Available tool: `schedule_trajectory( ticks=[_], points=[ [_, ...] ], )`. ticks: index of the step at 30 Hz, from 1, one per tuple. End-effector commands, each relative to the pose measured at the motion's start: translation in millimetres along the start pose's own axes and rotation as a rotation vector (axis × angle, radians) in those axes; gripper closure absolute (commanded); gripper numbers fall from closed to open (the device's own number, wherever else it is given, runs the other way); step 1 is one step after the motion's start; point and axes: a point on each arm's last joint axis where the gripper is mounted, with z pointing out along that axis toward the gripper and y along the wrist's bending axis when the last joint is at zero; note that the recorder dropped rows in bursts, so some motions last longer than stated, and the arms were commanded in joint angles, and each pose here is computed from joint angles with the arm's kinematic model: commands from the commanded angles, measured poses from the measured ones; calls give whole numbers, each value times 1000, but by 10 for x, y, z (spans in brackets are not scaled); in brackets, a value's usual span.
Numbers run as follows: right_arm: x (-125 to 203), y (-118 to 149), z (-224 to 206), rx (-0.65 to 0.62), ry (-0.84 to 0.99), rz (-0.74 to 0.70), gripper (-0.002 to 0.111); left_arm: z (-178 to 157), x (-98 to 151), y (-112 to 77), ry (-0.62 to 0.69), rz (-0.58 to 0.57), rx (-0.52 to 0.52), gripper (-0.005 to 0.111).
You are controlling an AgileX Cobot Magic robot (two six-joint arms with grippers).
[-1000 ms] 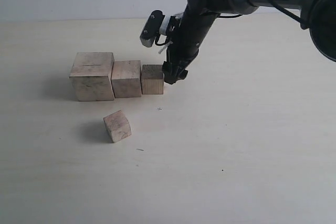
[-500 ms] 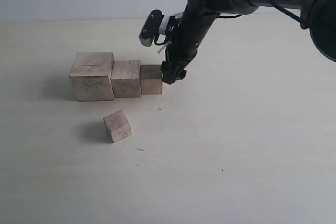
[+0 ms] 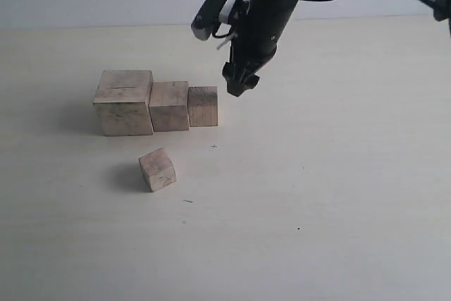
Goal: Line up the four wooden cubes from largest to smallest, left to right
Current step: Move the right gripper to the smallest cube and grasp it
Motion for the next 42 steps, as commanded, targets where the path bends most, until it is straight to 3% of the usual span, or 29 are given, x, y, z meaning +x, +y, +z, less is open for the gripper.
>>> schedule_trajectory(
  ticks=[1, 3, 7, 9, 11, 15, 19, 21, 22, 25, 27, 28, 32, 39, 42],
  points=[
    [84, 97, -388, -62, 132, 403, 52, 0, 4, 0, -9, -2, 1, 107],
    [106, 174, -458, -128, 179, 495, 70, 0, 4, 0, -9, -2, 1, 107],
    [-15, 372, -535, -321, 93, 587, 108, 0, 4, 0, -9, -2, 1, 107],
    [-92, 553, -552, -391, 84, 607, 108, 0, 4, 0, -9, -2, 1, 107],
    [-156, 758, -561, -379, 113, 563, 108, 0, 4, 0, -9, -2, 1, 107],
    [-302, 1204, -496, -237, 142, 516, 108, 0, 4, 0, -9, -2, 1, 107],
    [-569, 1709, -438, -202, 23, 457, 106, 0, 4, 0, -9, -2, 1, 107],
    [-620, 1752, -440, -195, -20, 441, 92, 0, 4, 0, -9, -2, 1, 107],
    [-620, 1751, -429, -194, -19, 440, 76, 0, 4, 0, -9, -2, 1, 107],
    [-598, 1759, -378, -193, 11, 465, 45, 0, 4, 0, -9, -2, 1, 107],
    [-583, 1761, -299, -186, 34, 492, 30, 0, 4, 0, -9, -2, 1, 107],
    [-576, 1767, -252, -187, 47, 522, 28, 0, 4, 0, -9, -2, 1, 107],
    [-492, 1779, 108, -149, 133, 557, 35, 0, 4, 0, -9, -2, 1, 107],
    [-450, 1800, 290, -147, 166, 554, 37, 0, 4, 0, -9, -2, 1, 107],
    [-443, 1802, 289, -148, 174, 554, 55, 0, 4, 0, -9, -2, 1, 107]
  ],
)
